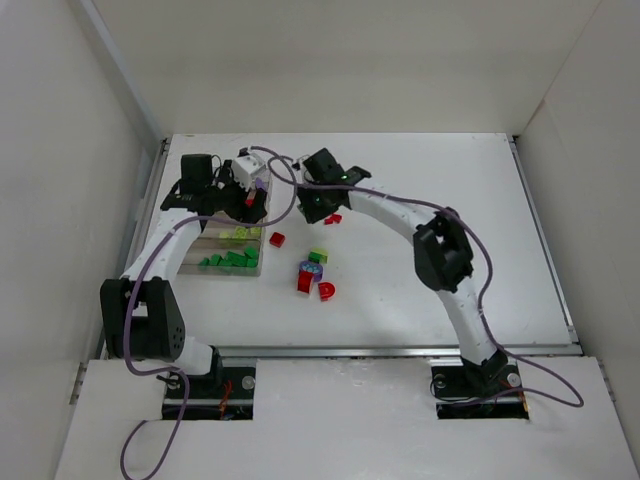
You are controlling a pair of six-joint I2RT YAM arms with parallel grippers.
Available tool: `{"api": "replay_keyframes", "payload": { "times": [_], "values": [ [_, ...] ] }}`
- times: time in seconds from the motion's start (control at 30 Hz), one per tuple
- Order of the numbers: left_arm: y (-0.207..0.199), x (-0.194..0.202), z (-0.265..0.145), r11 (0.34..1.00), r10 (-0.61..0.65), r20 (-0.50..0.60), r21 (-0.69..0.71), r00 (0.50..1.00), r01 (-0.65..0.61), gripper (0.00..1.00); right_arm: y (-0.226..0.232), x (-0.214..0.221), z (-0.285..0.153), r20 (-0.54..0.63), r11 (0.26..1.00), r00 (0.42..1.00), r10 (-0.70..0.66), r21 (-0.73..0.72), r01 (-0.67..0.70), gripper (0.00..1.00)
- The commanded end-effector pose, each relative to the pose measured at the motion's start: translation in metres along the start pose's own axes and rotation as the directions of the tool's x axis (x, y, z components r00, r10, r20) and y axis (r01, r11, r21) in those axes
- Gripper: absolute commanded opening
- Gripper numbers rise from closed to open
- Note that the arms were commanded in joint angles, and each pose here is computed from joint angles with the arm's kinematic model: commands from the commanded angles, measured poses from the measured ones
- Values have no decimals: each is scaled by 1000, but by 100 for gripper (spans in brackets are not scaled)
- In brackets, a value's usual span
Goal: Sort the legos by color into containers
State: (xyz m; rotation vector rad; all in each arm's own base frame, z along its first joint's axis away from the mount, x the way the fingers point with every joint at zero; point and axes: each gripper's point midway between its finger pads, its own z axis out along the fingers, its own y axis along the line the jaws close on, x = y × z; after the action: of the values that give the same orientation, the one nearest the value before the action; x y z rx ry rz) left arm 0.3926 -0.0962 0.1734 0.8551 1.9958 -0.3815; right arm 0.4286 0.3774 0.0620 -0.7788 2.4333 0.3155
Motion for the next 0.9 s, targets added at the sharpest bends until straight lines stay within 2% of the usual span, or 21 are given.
{"api": "replay_keyframes", "payload": {
  "times": [0.0,0.03,0.07,0.1,0.17,0.2,0.27,0.3,0.37,0.43,0.47,0.53,0.57,0.67,0.73,0.87],
  "values": [
    [-20,-14,-14,980,163,63,109,985,-169,76,-7,-83,-98,284,992,955,81,-120,-48,0],
    [-20,-23,-17,972,198,83,115,977,-207,76,-10,-70,-100,265,989,960,87,-136,-53,0],
    [-28,-29,-18,957,226,121,156,967,-243,76,-9,-84,-130,339,987,938,71,-160,-17,0],
    [-35,-29,-21,943,249,135,192,959,-271,76,-8,-82,-140,349,983,936,52,-182,13,0],
    [-48,-49,-30,887,353,247,217,902,-407,76,9,-67,-163,349,954,937,-5,-279,109,0],
    [-51,-52,-31,862,389,284,222,876,-455,76,8,-61,-167,337,954,941,-20,-275,119,0],
    [-60,-60,-39,784,503,365,189,784,-591,76,18,-49,-178,311,934,949,-40,-326,146,0],
    [-63,-66,-40,673,630,415,128,656,-728,76,21,-39,-182,274,927,961,-38,-349,136,0],
    [-60,-84,-50,552,751,438,-7,494,-834,76,30,-29,-190,246,904,969,-36,-404,137,0],
    [-61,-98,-51,471,821,419,-111,389,-875,76,34,-27,-201,238,901,971,-4,-421,107,0],
    [-58,-124,-63,377,878,399,-239,264,-895,76,39,-23,-202,227,902,974,1,-420,97,0],
    [-71,-131,-61,272,914,378,-306,146,-912,76,46,-21,-209,222,901,975,19,-426,80,0],
    [-71,-138,-61,186,938,341,-344,62,-920,76,46,-21,-209,219,901,975,27,-428,71,0],
    [-94,-139,-59,106,936,352,-325,-16,-940,76,61,-23,-221,236,890,971,32,-448,80,0],
    [-112,-120,-48,51,923,381,-250,-50,-967,76,70,-22,-223,240,884,970,29,-460,87,0],
    [-124,-106,-36,-9,925,370,-214,-90,-977,76,78,-21,-227,241,870,970,32,-484,92,0]
  ]
}}
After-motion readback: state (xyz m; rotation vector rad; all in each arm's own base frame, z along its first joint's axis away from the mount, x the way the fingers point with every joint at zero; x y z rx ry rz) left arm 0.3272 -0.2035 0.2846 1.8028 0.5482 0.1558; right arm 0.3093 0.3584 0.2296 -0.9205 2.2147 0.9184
